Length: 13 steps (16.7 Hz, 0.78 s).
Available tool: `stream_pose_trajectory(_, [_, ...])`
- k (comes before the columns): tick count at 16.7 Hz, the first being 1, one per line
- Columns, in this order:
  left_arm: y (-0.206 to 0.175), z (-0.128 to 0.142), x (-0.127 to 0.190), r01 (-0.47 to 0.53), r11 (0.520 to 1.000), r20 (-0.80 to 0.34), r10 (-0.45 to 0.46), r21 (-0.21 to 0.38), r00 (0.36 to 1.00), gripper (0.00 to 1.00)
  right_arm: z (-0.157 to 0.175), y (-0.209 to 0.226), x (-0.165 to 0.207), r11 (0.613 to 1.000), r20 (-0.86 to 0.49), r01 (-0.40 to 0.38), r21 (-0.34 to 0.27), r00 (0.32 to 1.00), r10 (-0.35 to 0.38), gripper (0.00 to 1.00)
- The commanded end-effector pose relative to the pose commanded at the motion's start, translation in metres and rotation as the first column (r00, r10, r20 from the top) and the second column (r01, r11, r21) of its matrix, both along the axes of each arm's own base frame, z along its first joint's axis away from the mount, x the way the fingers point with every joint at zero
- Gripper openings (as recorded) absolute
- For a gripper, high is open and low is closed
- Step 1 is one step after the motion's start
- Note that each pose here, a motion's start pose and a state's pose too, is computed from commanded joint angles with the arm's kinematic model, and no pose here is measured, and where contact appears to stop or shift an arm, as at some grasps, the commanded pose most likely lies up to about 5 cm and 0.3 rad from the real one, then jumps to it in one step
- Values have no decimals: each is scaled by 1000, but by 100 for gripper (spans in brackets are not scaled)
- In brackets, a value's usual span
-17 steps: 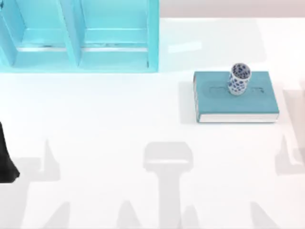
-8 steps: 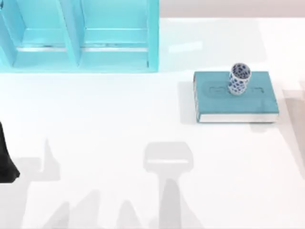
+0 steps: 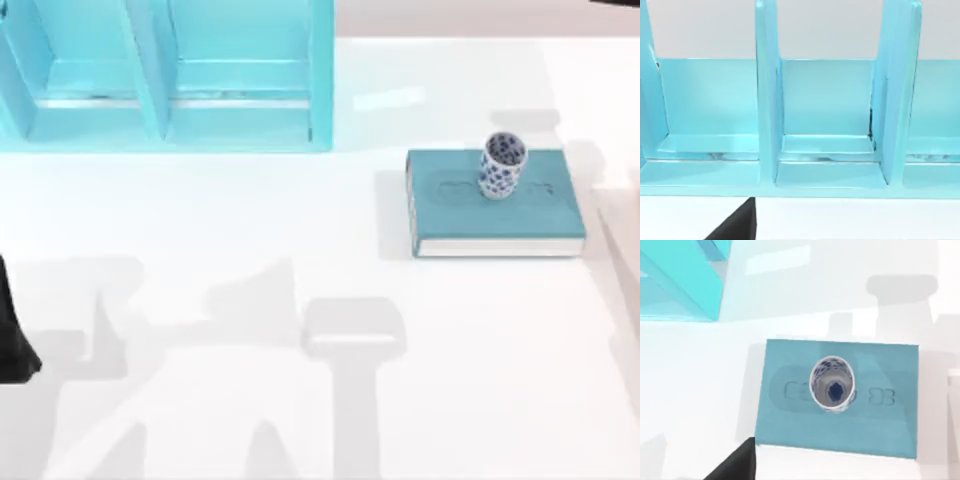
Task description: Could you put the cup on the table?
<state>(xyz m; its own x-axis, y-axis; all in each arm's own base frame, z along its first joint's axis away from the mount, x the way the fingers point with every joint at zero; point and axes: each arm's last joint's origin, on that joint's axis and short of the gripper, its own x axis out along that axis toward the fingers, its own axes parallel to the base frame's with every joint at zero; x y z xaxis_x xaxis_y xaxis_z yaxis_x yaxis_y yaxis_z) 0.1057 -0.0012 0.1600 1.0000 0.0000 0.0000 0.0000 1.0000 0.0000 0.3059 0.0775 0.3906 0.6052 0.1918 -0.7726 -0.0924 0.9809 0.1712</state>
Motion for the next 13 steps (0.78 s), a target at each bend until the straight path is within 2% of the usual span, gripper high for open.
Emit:
stream_pose_trajectory(3, [0, 0, 0, 0, 1000, 0, 0, 0, 1000, 100, -16, 19, 51, 999, -167, 8, -39, 986, -14, 100])
stream_pose_trajectory(7, [0, 0, 0, 0, 1000, 0, 0, 0, 1000, 100, -57, 39, 102, 994, -359, 12, -106, 932, -49, 100])
stream_pose_trajectory(13, [0, 0, 0, 0, 1000, 0, 0, 0, 1000, 100, -109, 53, 135, 983, -519, -2, -183, 849, -95, 100])
